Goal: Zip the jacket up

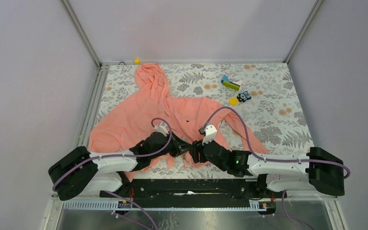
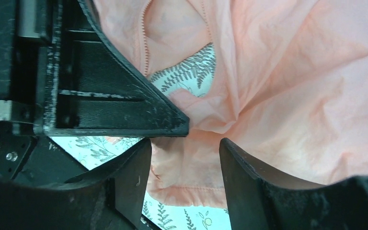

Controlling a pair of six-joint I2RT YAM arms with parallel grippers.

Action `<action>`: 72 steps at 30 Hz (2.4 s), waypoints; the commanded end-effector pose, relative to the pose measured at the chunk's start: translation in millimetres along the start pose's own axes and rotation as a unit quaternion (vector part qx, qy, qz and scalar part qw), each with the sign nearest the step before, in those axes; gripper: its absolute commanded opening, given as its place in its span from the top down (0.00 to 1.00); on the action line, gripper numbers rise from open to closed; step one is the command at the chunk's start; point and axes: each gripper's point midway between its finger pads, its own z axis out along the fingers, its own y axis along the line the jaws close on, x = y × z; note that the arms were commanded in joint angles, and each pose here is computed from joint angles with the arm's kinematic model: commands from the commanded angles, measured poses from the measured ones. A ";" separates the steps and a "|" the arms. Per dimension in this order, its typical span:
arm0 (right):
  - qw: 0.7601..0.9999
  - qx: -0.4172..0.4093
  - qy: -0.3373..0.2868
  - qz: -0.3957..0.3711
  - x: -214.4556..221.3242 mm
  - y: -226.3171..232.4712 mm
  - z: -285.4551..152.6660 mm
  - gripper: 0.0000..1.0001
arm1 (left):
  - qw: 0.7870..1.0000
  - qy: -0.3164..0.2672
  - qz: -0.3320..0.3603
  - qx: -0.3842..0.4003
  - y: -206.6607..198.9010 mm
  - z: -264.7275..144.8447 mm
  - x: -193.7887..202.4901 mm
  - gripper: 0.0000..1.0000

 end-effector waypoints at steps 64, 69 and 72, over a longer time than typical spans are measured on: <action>0.998 -0.049 -0.033 -0.008 -15.9 31.2 3.2 0.72 | 0.999 -0.035 0.013 0.015 -27.6 -7.1 -18.7 1.00; 0.997 -0.068 -0.019 0.013 -13.5 26.9 8.4 0.82 | 0.999 -0.027 0.026 0.024 -33.0 -8.6 -16.1 1.00; 0.996 -0.088 -0.014 0.030 -14.0 25.4 11.5 0.87 | 0.999 -0.022 0.030 0.036 -38.7 -10.1 -14.0 1.00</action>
